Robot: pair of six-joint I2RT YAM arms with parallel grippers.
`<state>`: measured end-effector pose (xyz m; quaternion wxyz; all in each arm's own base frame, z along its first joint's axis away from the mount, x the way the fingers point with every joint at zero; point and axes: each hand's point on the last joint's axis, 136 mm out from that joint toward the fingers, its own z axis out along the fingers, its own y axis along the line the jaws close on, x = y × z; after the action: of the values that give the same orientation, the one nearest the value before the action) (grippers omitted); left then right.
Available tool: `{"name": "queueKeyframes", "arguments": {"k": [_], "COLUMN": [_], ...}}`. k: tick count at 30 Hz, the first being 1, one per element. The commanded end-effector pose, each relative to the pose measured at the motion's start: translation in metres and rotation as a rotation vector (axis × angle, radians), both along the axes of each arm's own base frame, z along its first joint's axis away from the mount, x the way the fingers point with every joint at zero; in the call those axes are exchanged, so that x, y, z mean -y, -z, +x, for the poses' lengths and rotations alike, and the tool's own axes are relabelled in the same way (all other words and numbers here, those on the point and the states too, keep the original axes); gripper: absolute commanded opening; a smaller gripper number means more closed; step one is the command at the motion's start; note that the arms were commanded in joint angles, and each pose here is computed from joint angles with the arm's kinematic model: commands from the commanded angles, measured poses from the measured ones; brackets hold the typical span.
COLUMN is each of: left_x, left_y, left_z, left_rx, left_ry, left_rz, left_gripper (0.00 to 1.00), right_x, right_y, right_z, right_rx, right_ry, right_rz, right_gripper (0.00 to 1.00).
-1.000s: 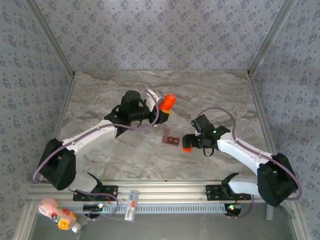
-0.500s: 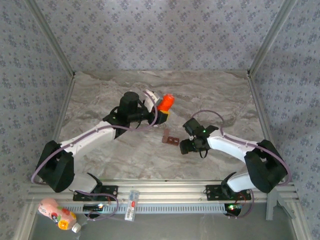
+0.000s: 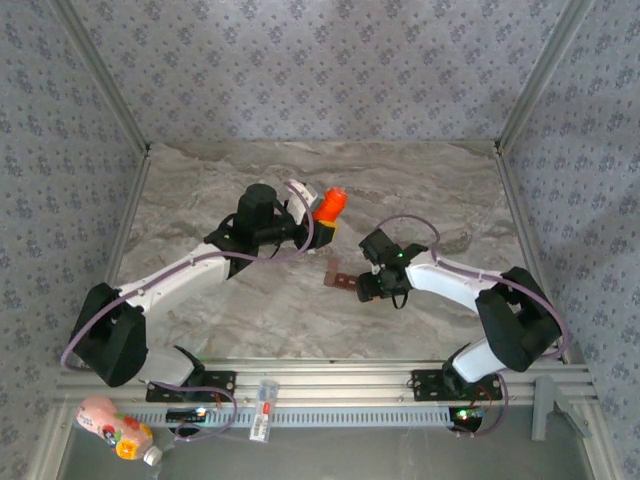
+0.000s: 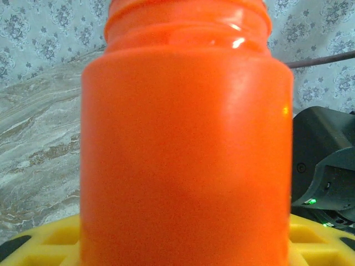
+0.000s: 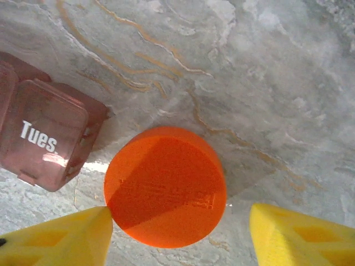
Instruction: Sort the pills into containers
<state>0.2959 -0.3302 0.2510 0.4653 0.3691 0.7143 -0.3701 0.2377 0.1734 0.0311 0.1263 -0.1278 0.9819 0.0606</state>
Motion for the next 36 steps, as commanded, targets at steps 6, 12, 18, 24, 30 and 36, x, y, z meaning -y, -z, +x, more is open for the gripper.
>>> {"name": "queueKeyframes", "arguments": {"k": [6, 12, 18, 24, 30, 36], "left_x": [-0.006, -0.006, -0.008, -0.013, -0.022, -0.037], "left_y": [-0.029, -0.028, -0.031, -0.029, -0.017, 0.002], "left_z": [-0.002, -0.004, -0.005, -0.007, -0.011, -0.019], "left_rx": [0.071, 0.068, 0.068, 0.069, 0.041, -0.009], "left_ry": [-0.006, -0.005, -0.006, -0.021, -0.049, -0.095], "left_rz": [-0.052, -0.052, -0.056, -0.05, -0.028, -0.021], "left_gripper": [0.0, 0.0, 0.0, 0.0, 0.0, 0.0], "right_x": [0.029, 0.062, 0.093, 0.085, 0.054, 0.01], "right_y": [0.004, 0.002, 0.009, -0.019, -0.069, -0.068], "right_z": [0.016, 0.053, 0.097, 0.116, 0.097, 0.052], "right_rx": [-0.022, -0.017, -0.01, 0.061, 0.139, 0.104], "right_ry": [0.077, 0.248, 0.35, 0.323, 0.243, 0.09], "right_rz": [-0.024, 0.028, 0.02, 0.086, 0.143, 0.135], "right_gripper": [0.57, 0.57, 0.58, 0.67, 0.75, 0.81]}}
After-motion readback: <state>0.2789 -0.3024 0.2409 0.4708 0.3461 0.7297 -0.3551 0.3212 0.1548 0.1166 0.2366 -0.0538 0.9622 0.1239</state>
